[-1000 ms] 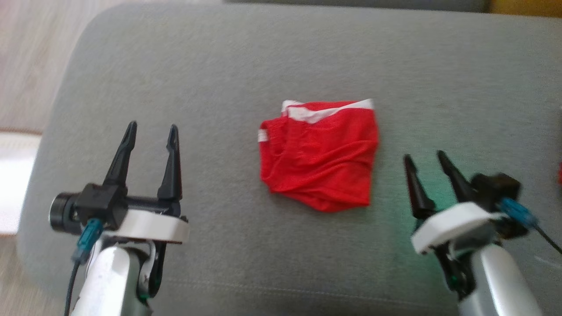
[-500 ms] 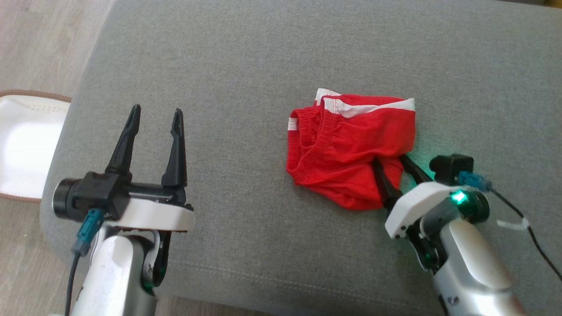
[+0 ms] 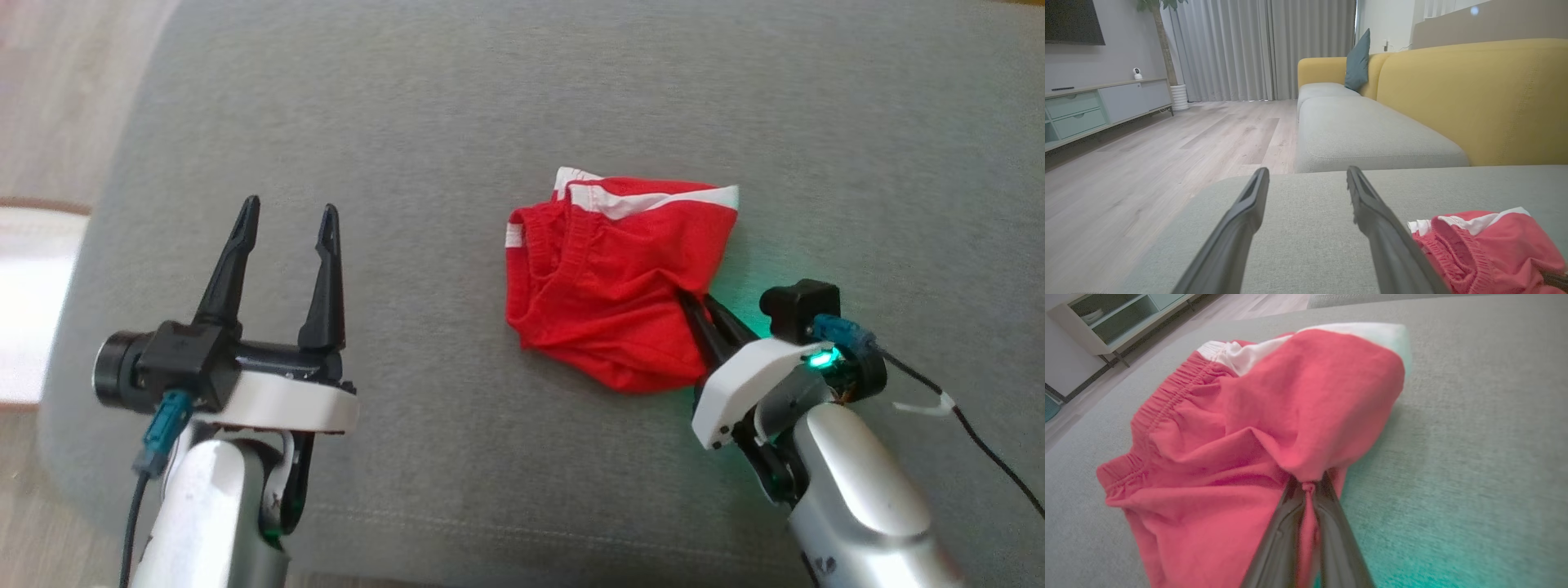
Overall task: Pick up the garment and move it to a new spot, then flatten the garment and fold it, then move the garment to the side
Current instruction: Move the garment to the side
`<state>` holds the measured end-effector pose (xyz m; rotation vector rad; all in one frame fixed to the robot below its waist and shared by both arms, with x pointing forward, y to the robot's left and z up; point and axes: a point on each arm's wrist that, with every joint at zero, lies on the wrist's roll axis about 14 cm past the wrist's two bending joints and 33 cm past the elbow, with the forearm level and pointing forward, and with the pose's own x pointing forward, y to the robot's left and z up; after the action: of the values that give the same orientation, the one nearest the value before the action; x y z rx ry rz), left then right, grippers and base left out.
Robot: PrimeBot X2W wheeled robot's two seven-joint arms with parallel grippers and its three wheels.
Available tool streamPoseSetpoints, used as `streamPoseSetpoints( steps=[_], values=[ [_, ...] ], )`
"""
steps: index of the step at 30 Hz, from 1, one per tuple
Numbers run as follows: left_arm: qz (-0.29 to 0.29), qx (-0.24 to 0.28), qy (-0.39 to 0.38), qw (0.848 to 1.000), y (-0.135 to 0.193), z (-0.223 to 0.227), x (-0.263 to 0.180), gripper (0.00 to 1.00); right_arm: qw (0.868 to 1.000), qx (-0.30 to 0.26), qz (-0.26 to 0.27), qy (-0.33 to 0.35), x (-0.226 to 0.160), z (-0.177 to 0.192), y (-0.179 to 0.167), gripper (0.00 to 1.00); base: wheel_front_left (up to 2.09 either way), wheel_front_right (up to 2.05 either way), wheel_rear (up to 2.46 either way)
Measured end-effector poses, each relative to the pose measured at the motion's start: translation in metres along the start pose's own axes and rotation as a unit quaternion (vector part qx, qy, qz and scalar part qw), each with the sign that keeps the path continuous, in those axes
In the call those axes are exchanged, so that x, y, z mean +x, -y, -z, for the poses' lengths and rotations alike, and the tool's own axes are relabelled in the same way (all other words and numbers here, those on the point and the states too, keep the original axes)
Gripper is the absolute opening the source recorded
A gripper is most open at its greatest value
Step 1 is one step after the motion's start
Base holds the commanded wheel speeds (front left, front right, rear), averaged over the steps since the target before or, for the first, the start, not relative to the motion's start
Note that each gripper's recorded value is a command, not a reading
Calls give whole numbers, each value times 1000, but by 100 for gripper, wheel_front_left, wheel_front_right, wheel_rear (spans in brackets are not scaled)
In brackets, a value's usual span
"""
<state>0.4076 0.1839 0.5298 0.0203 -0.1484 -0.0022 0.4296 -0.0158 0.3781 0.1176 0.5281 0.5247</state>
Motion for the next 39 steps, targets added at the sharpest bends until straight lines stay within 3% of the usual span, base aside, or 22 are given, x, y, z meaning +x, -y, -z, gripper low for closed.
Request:
streamPoseSetpoints(
  steps=[5,14,24,30,39],
  values=[
    [30,-8,3,1000,20,3,12,100,999,-34,32,17,-24,-4,23,0,0,0,0],
    [120,-30,17,992,80,7,36,100,988,-91,125,9,-81,-13,99,0,0,0,0],
    [216,-54,8,975,141,34,61,100,966,-139,216,-15,-127,-25,178,0,0,0,0],
    [245,-66,7,967,161,48,73,100,953,-155,260,-17,-141,-41,217,0,0,0,0],
    [278,-84,5,957,184,63,84,100,923,-214,315,-58,-176,-53,265,0,0,0,0]
  ],
)
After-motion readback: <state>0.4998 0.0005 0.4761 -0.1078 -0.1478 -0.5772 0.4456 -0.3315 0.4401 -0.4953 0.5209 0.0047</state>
